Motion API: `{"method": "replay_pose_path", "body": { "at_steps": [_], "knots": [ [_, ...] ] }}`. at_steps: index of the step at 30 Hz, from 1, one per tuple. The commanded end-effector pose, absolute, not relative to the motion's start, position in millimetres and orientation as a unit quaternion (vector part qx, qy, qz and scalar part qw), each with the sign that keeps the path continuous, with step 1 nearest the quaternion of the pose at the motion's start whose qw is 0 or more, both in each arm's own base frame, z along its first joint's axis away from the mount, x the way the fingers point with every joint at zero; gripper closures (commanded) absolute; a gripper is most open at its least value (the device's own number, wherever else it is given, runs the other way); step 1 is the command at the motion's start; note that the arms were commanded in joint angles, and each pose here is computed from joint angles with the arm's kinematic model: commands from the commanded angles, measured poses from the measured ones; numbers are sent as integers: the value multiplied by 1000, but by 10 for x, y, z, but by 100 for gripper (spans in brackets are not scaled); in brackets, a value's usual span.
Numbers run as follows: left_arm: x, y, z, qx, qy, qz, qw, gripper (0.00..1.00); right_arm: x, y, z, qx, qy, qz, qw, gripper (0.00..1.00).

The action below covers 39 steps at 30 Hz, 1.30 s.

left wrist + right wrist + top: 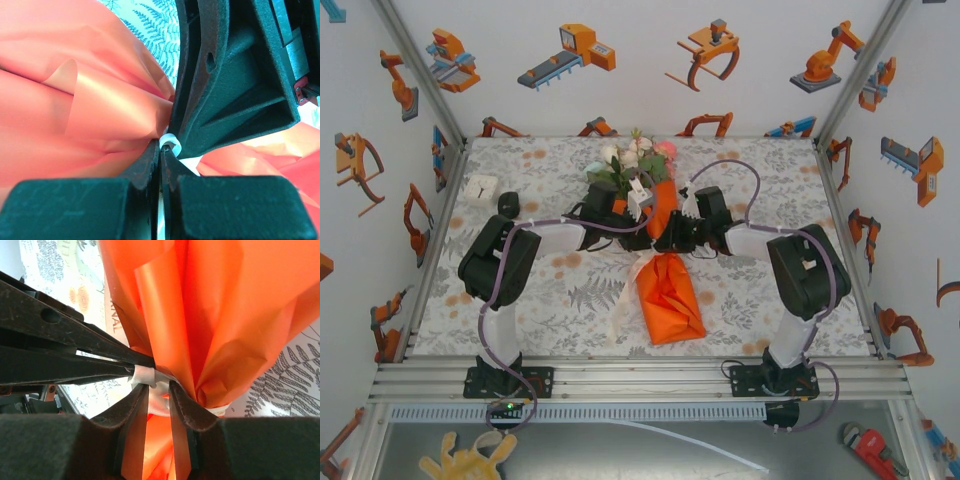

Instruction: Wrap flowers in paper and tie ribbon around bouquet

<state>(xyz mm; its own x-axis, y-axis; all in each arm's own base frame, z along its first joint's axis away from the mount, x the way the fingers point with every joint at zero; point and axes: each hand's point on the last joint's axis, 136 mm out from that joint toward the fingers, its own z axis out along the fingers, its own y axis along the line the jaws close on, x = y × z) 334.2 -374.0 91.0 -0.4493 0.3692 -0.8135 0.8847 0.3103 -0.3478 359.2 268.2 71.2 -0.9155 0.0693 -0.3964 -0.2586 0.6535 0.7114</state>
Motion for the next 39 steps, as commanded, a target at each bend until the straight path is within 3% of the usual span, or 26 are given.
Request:
{"method": "replay_pose_path", "body": {
  "at_steps": [1,12,21,27,32,39],
  "knots": [
    [3314,-3749,1171,425,728,-420,335,91,3515,2455,399,-30,925,335,177,69],
    [3253,-3784,1154,417,726,-432,336,91,3553,2784,352,-38,924,346,156,67],
    [3223,-3770,1158,415,725,-433,338,91,3421,2795,84,-89,956,246,134,68],
    [3208,-3763,1150,414,727,-432,336,92,3434,2789,29,-76,960,237,128,87],
    [3187,-3728,1091,417,733,-424,330,92,3484,2840,305,-78,949,262,158,100],
    [3158,-3667,1039,419,739,-412,328,92,3592,2837,806,-74,930,283,223,100]
  ]
}}
